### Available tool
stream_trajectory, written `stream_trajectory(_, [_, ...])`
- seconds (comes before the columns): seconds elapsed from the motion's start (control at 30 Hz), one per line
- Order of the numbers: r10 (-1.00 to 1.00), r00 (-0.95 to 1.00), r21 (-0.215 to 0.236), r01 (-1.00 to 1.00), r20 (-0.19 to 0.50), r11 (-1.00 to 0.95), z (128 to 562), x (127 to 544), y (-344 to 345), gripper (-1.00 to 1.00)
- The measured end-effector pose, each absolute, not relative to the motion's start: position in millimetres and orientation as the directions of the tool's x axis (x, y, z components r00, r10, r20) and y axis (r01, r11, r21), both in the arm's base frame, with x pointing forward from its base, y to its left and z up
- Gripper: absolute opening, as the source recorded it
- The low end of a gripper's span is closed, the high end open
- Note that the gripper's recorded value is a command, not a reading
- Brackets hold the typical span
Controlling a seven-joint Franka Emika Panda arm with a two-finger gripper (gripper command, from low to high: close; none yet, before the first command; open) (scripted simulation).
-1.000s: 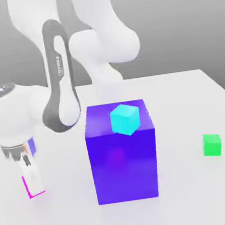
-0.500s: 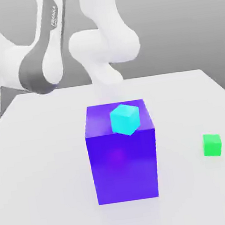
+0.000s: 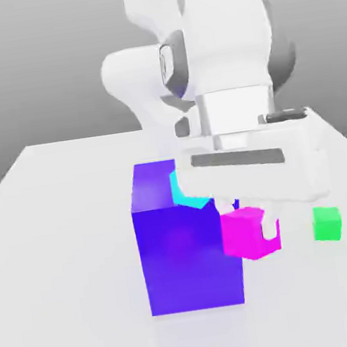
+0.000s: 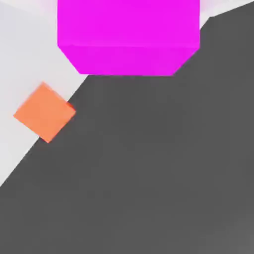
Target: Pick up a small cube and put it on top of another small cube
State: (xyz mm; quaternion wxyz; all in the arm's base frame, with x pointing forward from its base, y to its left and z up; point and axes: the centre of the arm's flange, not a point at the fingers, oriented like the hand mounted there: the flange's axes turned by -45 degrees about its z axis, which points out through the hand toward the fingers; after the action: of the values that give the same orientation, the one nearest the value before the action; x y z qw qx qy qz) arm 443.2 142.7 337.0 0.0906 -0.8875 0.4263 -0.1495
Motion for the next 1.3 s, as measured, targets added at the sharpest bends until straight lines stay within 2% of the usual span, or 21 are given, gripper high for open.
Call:
stream_trajectory(0.13, [-0.788,0.606,-0.239,-0.754,0.108,-0.612,313,394,207,-1.0])
stream_trajectory(0.27, [-0.792,0.609,-0.168,-0.776,0.047,-0.608,288,335,257,-1.0])
stream_trajectory(0.47, [-0.801,0.598,-0.042,-0.801,0.006,-0.598,254,239,301,-1.0])
stream_trajectory(0.53, [-0.806,0.592,-0.013,-0.806,0.003,-0.592,245,224,302,-1.0])
stream_trajectory(1.3, [-0.807,0.59,-0.006,-0.807,0.018,-0.59,191,222,302,-1.0])
